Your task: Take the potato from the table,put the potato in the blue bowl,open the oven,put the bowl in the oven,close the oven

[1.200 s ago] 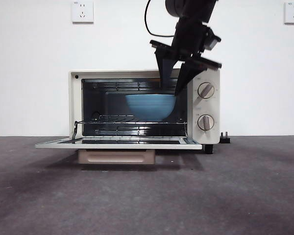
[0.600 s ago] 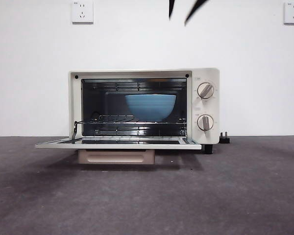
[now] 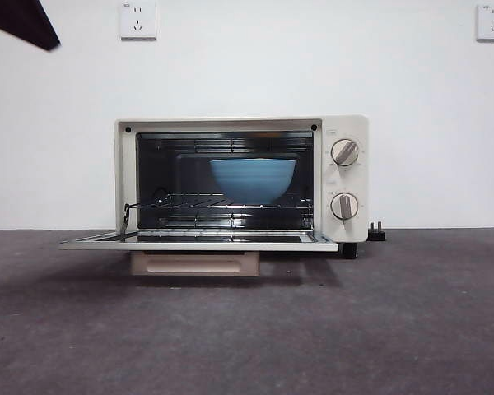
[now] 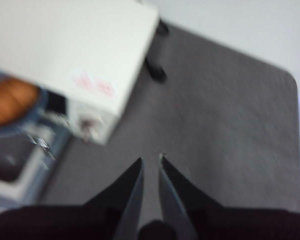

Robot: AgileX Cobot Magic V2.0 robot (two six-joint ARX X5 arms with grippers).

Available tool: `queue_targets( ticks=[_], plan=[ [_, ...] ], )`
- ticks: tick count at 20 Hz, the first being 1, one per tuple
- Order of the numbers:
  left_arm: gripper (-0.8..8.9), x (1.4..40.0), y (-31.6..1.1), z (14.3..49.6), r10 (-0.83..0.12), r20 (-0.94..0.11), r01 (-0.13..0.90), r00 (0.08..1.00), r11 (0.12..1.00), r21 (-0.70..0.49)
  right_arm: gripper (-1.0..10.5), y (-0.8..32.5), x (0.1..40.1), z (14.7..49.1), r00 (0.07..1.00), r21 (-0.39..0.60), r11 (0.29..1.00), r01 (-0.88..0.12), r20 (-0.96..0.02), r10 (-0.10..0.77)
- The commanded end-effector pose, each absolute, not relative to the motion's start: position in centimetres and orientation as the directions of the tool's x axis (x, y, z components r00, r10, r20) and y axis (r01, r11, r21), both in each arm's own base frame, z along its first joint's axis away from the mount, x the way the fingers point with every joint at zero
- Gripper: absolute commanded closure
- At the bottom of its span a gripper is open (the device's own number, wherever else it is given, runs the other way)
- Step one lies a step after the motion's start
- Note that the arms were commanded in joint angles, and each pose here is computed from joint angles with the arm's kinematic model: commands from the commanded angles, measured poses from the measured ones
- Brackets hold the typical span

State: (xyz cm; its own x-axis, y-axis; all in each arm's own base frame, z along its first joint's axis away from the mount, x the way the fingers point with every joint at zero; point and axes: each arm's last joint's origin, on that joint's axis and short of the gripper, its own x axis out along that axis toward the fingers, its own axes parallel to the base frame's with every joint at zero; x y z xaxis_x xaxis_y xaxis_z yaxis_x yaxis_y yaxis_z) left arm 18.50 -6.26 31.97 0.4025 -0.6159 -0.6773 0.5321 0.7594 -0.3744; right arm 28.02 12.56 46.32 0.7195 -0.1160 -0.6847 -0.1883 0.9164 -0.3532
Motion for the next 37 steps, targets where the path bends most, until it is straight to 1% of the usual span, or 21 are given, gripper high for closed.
queue_targets(
  ticks=[1,2,3,5,7,9,11,14,17,18,20,22,25,31,34,37],
  plan=[
    [8.22,20.8,-5.3,30.0,-0.648,-0.671,0.496,0.359,0.742,-0.451,8.9,10.3,27.6,44.6,0.652,-0.405,0.893,-0.197,-0.734,-0.189],
    [8.22,21.9,-4.8,29.0,-0.66,-0.665,0.471,0.348,0.737,-0.485,8.9,8.8,27.5,44.3,0.647,-0.411,0.894,-0.18,-0.734,-0.207],
    [8.22,22.7,-4.3,28.2,-0.666,-0.664,0.441,0.339,0.736,-0.514,8.9,7.5,27.4,44.2,0.654,-0.381,0.91,-0.165,-0.733,-0.188],
    [8.22,24.3,-3.6,25.7,-0.681,-0.666,0.38,0.305,0.728,-0.571,8.9,4.2,26.9,44.2,0.677,-0.25,0.955,-0.16,-0.732,-0.079],
    [8.22,25.3,-3.3,23.2,-0.681,-0.68,0.313,0.271,0.731,-0.607,8.9,1.4,25.7,44.1,0.697,-0.174,0.977,-0.121,-0.716,-0.041],
    [8.22,26.2,-2.9,20.7,-0.68,-0.688,0.243,0.253,0.733,-0.635,8.9,-0.4,23.9,43.8,0.712,-0.156,0.986,-0.065,-0.699,-0.064],
    [8.22,27.1,-2.6,18.5,-0.676,-0.7,0.179,0.229,0.736,-0.653,8.9,-1.3,22.0,43.2,0.732,-0.158,0.987,-0.017,-0.674,-0.096],
    [8.22,28.4,-2.2,16.2,-0.673,-0.707,0.089,0.218,0.735,-0.673,8.9,-1.4,18.9,42.1,0.766,-0.157,0.988,0.006,-0.635,-0.105],
    [8.22,29.2,-1.6,14.7,-0.672,-0.707,0.021,0.222,0.728,-0.685,8.9,-1.0,16.0,41.4,0.799,-0.12,0.992,-0.028,-0.6,-0.05],
    [8.22,29.3,-1.4,14.4,-0.669,-0.709,0.006,0.224,0.728,-0.685,8.9,-1.0,15.1,41.2,0.808,-0.112,0.993,-0.022,-0.587,-0.048],
    [8.22,29.6,-0.9,14.0,-0.664,-0.707,-0.017,0.242,0.726,-0.687,8.9,-0.9,13.4,41.2,0.825,-0.1,0.995,-0.009,-0.563,-0.049],
    [8.22,30.0,-0.4,14.0,-0.657,-0.7,-0.048,0.279,0.718,-0.694,8.9,-0.7,12.0,41.2,0.835,-0.08,0.997,-0.007,-0.55,-0.038],
    [8.22,30.5,0.2,14.2,-0.652,-0.68,-0.088,0.333,0.697,-0.712,8.9,-0.5,11.0,41.2,0.838,-0.036,0.999,-0.038,-0.546,0.012],
    [8.22,31.0,0.2,14.4,-0.65,-0.662,-0.089,0.372,0.685,-0.723,8.9,-0.5,10.8,41.1,0.832,-0.022,0.999,-0.043,-0.555,0.024],
    [8.22,31.1,-0.2,14.5,-0.67,-0.645,-0.065,0.369,0.673,-0.736,8.9,-0.5,10.8,41.1,0.832,-0.019,0.999,-0.046,-0.555,0.028],
    [8.22,31.2,-0.6,14.5,-0.68,-0.637,-0.065,0.364,0.664,-0.745,8.9,-0.5,10.8,41.1,0.831,-0.019,0.999,-0.046,-0.555,0.028]
  ],
)
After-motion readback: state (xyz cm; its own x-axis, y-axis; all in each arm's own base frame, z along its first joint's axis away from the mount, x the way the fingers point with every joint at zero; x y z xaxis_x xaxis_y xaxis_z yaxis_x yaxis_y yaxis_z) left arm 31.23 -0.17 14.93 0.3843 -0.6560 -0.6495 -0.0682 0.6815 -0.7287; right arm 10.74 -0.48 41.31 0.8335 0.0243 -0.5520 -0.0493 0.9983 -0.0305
